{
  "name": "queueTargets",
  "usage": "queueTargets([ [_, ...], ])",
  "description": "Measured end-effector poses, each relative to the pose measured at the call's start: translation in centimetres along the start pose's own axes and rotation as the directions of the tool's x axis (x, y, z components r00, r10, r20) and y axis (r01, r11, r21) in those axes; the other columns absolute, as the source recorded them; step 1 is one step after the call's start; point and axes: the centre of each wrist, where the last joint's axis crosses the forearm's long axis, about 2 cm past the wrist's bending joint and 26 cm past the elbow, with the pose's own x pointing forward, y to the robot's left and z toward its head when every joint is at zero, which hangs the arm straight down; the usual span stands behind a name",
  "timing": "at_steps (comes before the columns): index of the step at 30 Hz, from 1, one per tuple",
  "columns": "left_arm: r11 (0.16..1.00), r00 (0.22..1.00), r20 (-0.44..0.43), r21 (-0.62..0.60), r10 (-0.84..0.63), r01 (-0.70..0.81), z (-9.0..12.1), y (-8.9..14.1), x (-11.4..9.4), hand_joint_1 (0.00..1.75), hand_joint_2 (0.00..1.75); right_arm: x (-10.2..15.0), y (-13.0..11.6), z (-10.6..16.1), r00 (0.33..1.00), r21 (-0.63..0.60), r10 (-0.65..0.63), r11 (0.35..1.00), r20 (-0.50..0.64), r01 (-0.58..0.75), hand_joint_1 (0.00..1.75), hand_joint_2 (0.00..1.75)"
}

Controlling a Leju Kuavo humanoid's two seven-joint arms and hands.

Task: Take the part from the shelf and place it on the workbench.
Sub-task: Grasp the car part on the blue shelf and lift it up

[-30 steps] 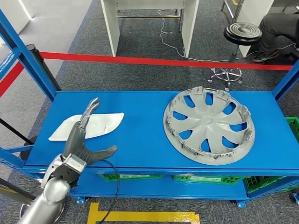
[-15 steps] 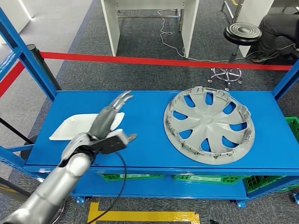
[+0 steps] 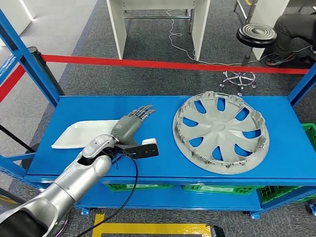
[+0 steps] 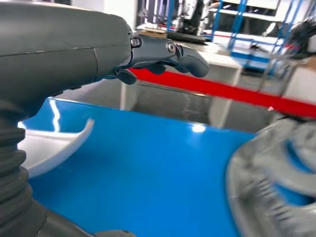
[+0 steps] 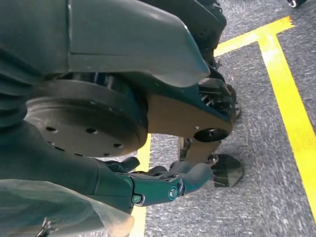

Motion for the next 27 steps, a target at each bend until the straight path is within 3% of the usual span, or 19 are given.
queueTargets([
  [2,0.999,0.999,-0.025,-0.034,-0.027,0.026,0.2,-0.9,-0.4,0.00,0.00,0.0,0.2,0.0,1.000,0.004,0.000,1.000,-0.009,0.000,0.00,0.00],
  [11,0.996,0.996,-0.084,-0.082,-0.039,0.033,0.9,-2.8,-1.2,0.00,0.00,-0.1,0.4,0.0,0.999,0.004,0.022,1.000,-0.037,-0.022,0.00,0.00],
  [17,0.994,0.984,-0.165,0.077,-0.064,0.078,2.3,-4.1,-1.4,0.00,0.00,-0.7,0.3,0.1,0.999,-0.019,0.026,0.999,-0.048,-0.027,0.00,0.00],
  [22,0.969,0.987,-0.157,0.246,0.019,0.021,4.1,-5.5,-1.0,0.00,0.00,-1.0,0.2,0.2,0.998,-0.032,0.028,0.999,-0.053,-0.030,0.00,0.00],
  [27,0.960,0.984,-0.169,0.280,0.053,-0.003,4.8,-6.0,-0.8,0.00,0.00,-1.2,0.2,0.2,0.998,-0.033,0.032,0.999,-0.056,-0.034,0.00,0.00],
])
